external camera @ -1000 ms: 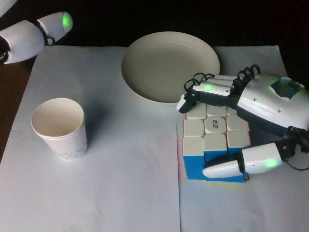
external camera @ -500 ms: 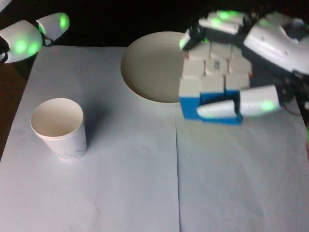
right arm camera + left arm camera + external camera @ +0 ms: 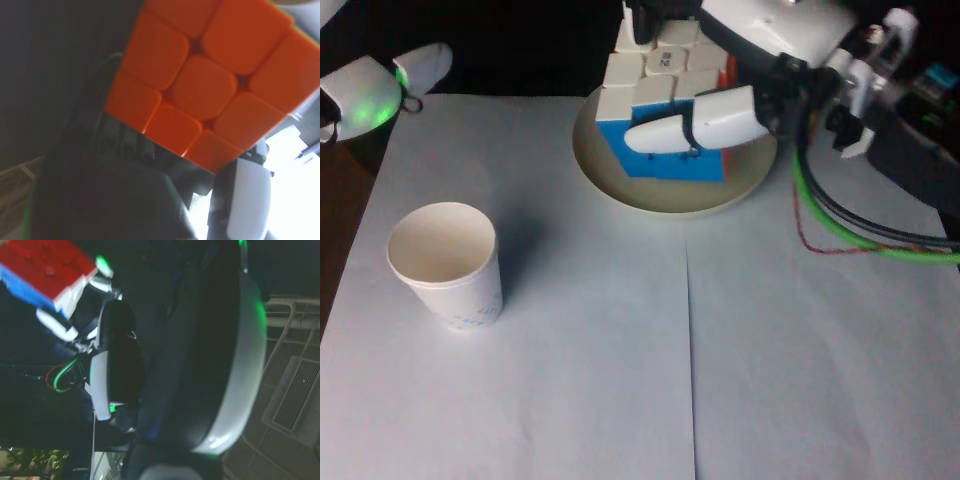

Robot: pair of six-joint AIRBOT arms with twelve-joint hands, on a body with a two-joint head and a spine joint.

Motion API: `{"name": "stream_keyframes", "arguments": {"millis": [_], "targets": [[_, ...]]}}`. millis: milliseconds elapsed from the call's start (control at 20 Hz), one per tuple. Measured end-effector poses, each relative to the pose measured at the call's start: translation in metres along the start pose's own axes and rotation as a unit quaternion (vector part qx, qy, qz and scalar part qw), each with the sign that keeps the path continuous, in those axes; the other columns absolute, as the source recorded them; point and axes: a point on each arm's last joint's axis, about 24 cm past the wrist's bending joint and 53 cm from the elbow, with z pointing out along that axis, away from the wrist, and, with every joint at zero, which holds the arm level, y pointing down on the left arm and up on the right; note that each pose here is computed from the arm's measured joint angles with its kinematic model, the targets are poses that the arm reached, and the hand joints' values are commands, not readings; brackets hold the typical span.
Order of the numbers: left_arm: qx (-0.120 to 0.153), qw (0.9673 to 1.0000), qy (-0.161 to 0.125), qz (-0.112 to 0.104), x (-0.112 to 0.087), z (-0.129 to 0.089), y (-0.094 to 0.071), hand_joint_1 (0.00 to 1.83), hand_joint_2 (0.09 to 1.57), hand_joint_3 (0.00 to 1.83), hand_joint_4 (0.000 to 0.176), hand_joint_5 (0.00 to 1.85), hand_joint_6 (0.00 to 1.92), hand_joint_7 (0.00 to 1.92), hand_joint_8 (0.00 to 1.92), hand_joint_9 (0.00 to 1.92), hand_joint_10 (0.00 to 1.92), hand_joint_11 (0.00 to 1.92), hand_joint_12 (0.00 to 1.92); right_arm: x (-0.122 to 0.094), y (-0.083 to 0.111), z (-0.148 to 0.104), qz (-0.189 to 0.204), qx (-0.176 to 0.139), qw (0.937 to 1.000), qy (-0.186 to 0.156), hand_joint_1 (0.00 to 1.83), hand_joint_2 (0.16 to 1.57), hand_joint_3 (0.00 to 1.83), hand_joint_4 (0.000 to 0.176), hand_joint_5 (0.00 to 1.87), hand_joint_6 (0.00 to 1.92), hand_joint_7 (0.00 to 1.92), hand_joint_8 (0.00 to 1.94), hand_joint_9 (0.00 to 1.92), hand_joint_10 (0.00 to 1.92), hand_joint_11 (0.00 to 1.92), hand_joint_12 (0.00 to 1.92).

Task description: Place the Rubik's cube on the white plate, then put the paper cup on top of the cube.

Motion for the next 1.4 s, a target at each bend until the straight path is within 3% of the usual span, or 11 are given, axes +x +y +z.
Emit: {"name": "stream_keyframes", "arguments": {"millis": [200,500,700,850,950,1000,1050,1200,1250,1300,1400], "targets": [[0.001,1.0000,-0.006,-0.001,-0.003,0.000,0.000,0.46,1.44,0.00,0.029,0.13,0.00,0.05,0.00,0.00,0.00,0.00,0.10,0.000,-0.047,0.005,0.020,0.075,0.9969,0.006,1.05,1.39,0.00,0.000,0.41,1.73,0.62,1.68,0.47,1.79,0.56,1.92],[0.003,1.0000,-0.005,0.000,-0.003,0.000,-0.001,0.49,1.44,0.00,0.039,0.14,0.00,0.06,0.00,0.02,0.01,0.00,0.17,-0.003,-0.053,0.005,0.031,0.085,0.9959,0.000,0.98,1.20,0.00,0.000,0.07,0.79,0.16,0.88,0.13,1.29,0.00,1.68],[0.002,1.0000,-0.006,0.000,-0.003,0.000,-0.001,0.47,1.44,0.00,0.038,0.14,0.00,0.06,0.00,0.00,0.00,0.01,0.03,0.003,-0.051,0.005,0.037,0.085,0.9957,0.004,0.73,1.19,0.00,0.087,0.03,0.08,0.07,0.01,0.02,0.37,0.00,0.76],[0.002,1.0000,-0.005,0.000,-0.003,0.000,-0.001,0.46,1.43,0.00,0.044,0.14,0.00,0.06,0.00,0.00,0.00,0.00,0.09,0.005,-0.043,0.004,0.042,0.076,0.9962,0.004,0.56,1.14,0.00,0.104,0.00,0.00,0.00,0.00,0.02,0.18,0.00,1.72],[0.002,1.0000,-0.004,0.001,-0.001,-0.001,0.000,0.48,1.43,0.00,0.047,0.14,0.00,0.05,0.00,0.02,0.00,0.00,0.21,0.005,-0.039,0.002,0.044,0.072,0.9964,0.006,0.55,1.11,0.00,0.116,0.00,0.00,0.00,0.00,0.02,0.12,0.00,1.41],[0.002,1.0000,-0.003,0.001,-0.001,-0.002,0.000,0.51,1.42,0.00,0.043,0.15,0.00,0.07,0.00,0.05,0.01,0.00,0.28,0.004,-0.037,0.000,0.042,0.069,0.9967,0.005,0.51,1.10,0.00,0.116,0.00,0.00,0.00,0.00,0.02,0.01,0.00,0.19],[0.001,1.0000,-0.003,-0.001,0.000,-0.002,0.000,0.55,1.42,0.00,0.034,0.16,0.00,0.09,0.00,0.09,0.01,0.00,0.45,0.001,-0.034,-0.006,0.037,0.064,0.9973,0.003,0.45,1.09,0.00,0.112,0.00,0.00,0.00,0.00,0.00,0.00,0.00,0.00],[0.003,1.0000,-0.004,-0.004,0.000,-0.003,-0.002,0.56,1.41,0.00,0.048,0.16,0.00,0.08,0.00,0.08,0.00,0.00,0.42,-0.011,-0.024,-0.025,0.012,0.055,0.9984,-0.002,0.41,1.10,0.00,0.080,0.00,0.00,0.00,0.00,0.00,0.00,0.02,0.01],[0.004,1.0000,-0.003,0.000,0.000,-0.005,-0.002,0.56,1.40,0.00,0.061,0.15,0.00,0.05,0.00,0.06,0.00,0.00,0.42,-0.022,-0.016,-0.035,-0.006,0.044,0.9989,-0.012,0.43,1.10,0.00,0.142,0.00,0.00,0.00,0.00,0.00,0.00,0.00,0.00],[0.004,1.0000,-0.002,-0.001,0.000,-0.006,-0.003,0.56,1.39,0.00,0.073,0.15,0.00,0.05,0.00,0.08,0.01,0.00,0.50,-0.032,-0.008,-0.045,-0.018,0.034,0.9990,-0.024,0.49,1.12,0.01,0.133,0.00,0.00,0.00,0.00,0.00,0.00,0.01,0.00],[0.003,1.0000,-0.001,0.000,-0.001,-0.009,-0.002,0.57,1.37,0.00,0.075,0.14,0.00,0.06,0.00,0.10,0.01,0.00,0.60,-0.043,0.003,-0.066,-0.040,0.019,0.9984,-0.037,0.57,1.12,0.00,0.103,0.01,0.00,0.00,0.00,0.12,0.07,0.00,1.20]]}}
